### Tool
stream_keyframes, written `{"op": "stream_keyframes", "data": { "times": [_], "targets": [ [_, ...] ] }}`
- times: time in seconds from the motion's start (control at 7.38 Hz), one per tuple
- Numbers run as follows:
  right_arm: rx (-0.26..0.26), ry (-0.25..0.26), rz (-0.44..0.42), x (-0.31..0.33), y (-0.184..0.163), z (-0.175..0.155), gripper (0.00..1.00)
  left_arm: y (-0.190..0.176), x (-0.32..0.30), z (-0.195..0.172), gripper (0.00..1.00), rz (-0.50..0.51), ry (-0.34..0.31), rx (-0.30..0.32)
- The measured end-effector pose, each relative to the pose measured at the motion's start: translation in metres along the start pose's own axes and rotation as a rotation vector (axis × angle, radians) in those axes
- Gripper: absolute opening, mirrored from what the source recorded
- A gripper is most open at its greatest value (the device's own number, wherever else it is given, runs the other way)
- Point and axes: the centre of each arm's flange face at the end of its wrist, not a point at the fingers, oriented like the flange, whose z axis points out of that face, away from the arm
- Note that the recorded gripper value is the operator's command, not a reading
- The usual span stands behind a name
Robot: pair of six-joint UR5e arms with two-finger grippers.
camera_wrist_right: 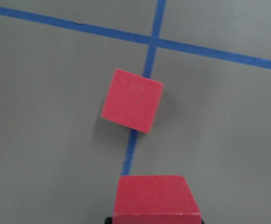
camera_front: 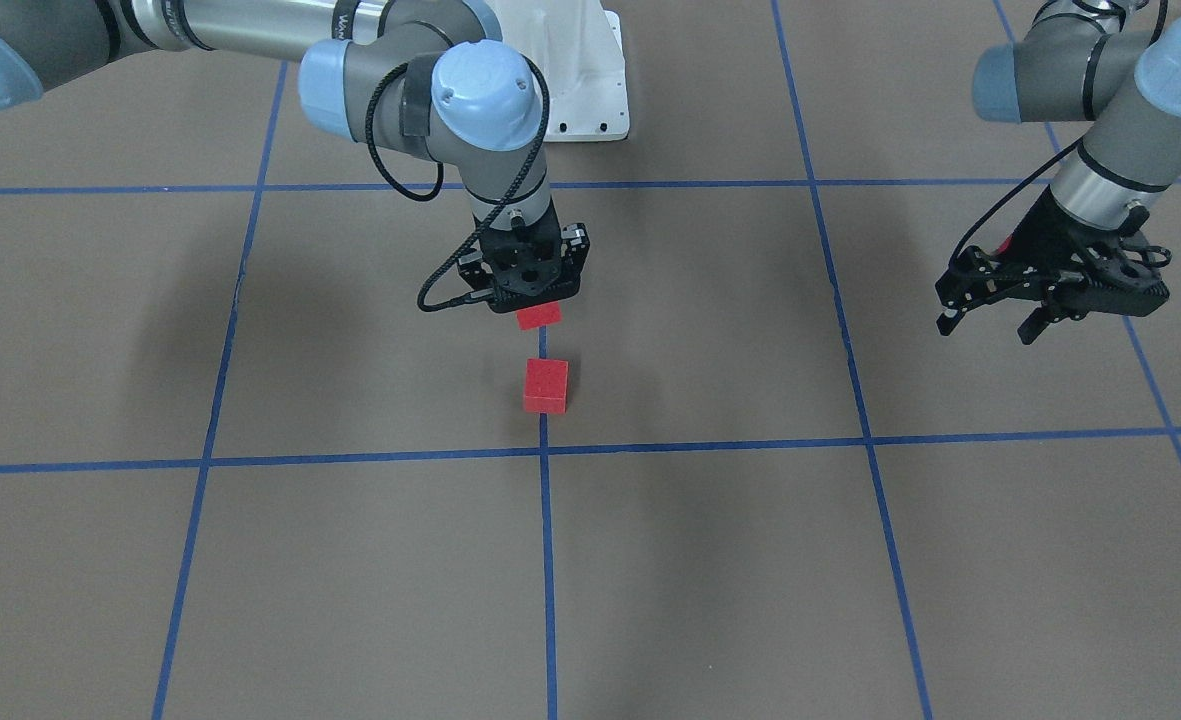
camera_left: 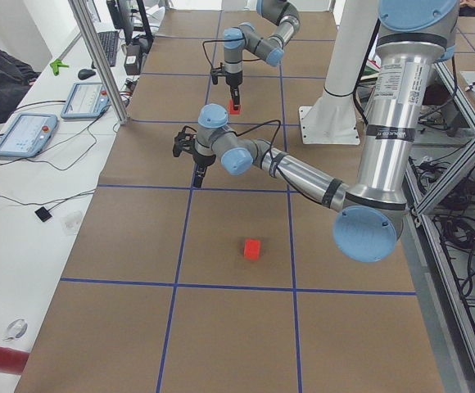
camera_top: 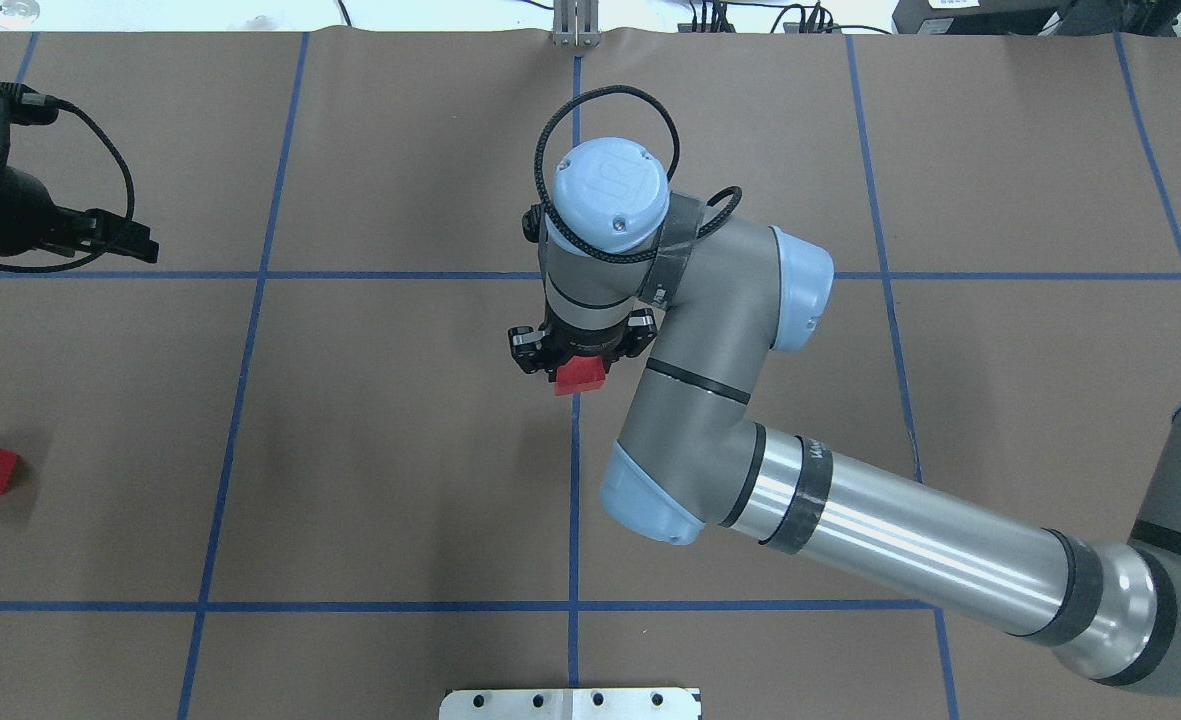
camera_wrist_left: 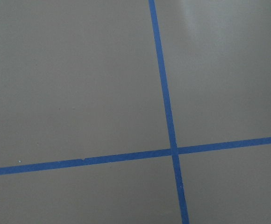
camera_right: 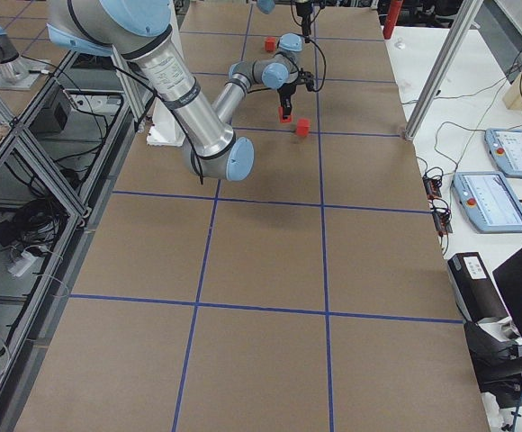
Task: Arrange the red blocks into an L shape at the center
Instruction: 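Lower the cube against the center cube's side nearer the robot and release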
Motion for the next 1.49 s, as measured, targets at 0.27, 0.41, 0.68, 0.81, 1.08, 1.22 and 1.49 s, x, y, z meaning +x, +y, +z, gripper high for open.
{"op": "stream_keyframes", "data": {
  "times": [0.27, 0.41, 0.68, 0.81, 1.08, 1.22, 1.49],
  "targets": [
    [-0.013, 0.012, 0.017, -0.015, 0.001, 0.012, 0.00, 0.001, -0.003, 0.000, 1.00, -0.004, -0.003, -0.001],
    [-0.014, 0.021, 0.043, -0.019, -0.002, 0.017, 0.00, 0.001, -0.003, -0.001, 1.00, -0.004, -0.003, 0.000],
    [0.003, 0.034, 0.082, -0.019, -0.012, 0.033, 0.00, 0.000, -0.003, -0.002, 1.00, -0.004, -0.002, 0.002],
    [0.011, 0.040, 0.090, -0.016, -0.016, 0.041, 0.00, 0.000, -0.004, -0.002, 1.00, -0.005, -0.003, 0.003],
    [0.025, 0.056, 0.099, -0.010, -0.022, 0.048, 0.00, -0.001, -0.006, -0.003, 1.00, -0.008, -0.005, 0.006],
    [0.032, 0.063, 0.102, -0.008, -0.025, 0.050, 0.00, -0.002, -0.006, -0.003, 1.00, -0.009, -0.005, 0.006],
    [0.052, 0.075, 0.104, -0.004, -0.029, 0.051, 0.00, -0.002, -0.006, -0.003, 1.00, -0.010, -0.006, 0.007]
  ]
}}
